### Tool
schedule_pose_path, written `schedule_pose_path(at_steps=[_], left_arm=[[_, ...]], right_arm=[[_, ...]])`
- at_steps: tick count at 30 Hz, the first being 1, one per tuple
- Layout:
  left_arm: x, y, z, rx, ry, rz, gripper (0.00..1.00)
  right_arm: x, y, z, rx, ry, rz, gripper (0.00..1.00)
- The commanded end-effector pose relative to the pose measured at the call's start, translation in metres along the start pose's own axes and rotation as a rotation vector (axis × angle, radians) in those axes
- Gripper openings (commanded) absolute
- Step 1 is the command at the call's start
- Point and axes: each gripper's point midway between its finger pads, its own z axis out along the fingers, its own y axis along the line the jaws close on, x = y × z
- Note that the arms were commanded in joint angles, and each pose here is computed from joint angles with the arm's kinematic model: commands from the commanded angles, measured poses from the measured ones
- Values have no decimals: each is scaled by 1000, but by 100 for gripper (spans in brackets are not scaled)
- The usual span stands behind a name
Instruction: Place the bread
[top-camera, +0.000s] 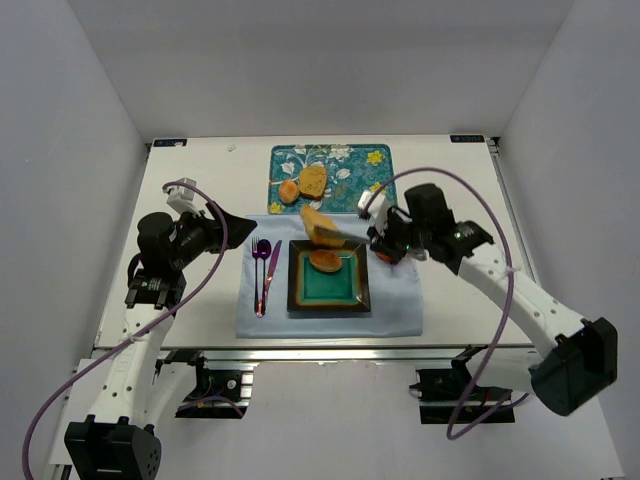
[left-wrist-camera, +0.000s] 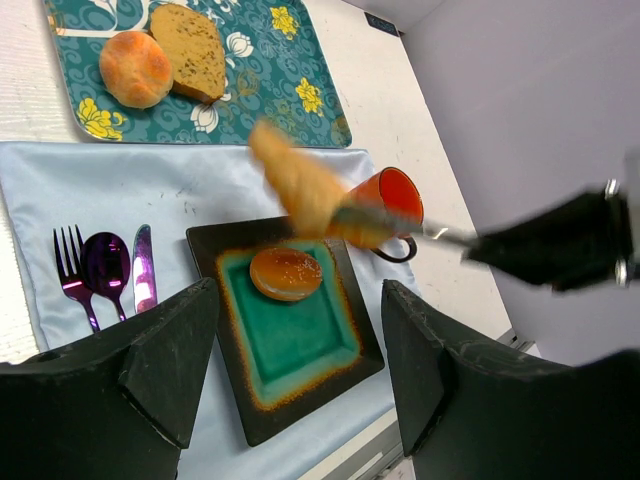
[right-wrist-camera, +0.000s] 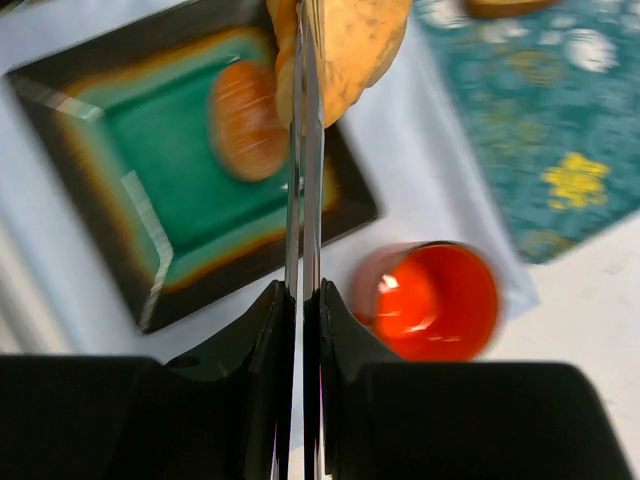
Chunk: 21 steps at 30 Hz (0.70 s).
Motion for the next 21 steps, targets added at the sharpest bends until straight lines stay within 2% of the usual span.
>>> schedule_pose_path(at_steps=[1, 7, 12, 18, 21], left_arm=[[-5, -4, -2, 12, -23, 13, 75], [-5, -4, -3, 11, -21, 12, 75], [-6, -5, -6, 5, -29, 15, 75], [-4, -5, -8, 1, -31, 15, 75], [-4, -5, -8, 1, -31, 15, 75]], right_arm=[[10, 62, -1, -180, -36, -110, 0], [40, 98, 3, -203, 17, -247, 0], [66, 96, 11, -157, 91, -316, 4], [79, 94, 13, -148, 128, -332, 33], [75, 95, 10, -145, 106, -333, 42]])
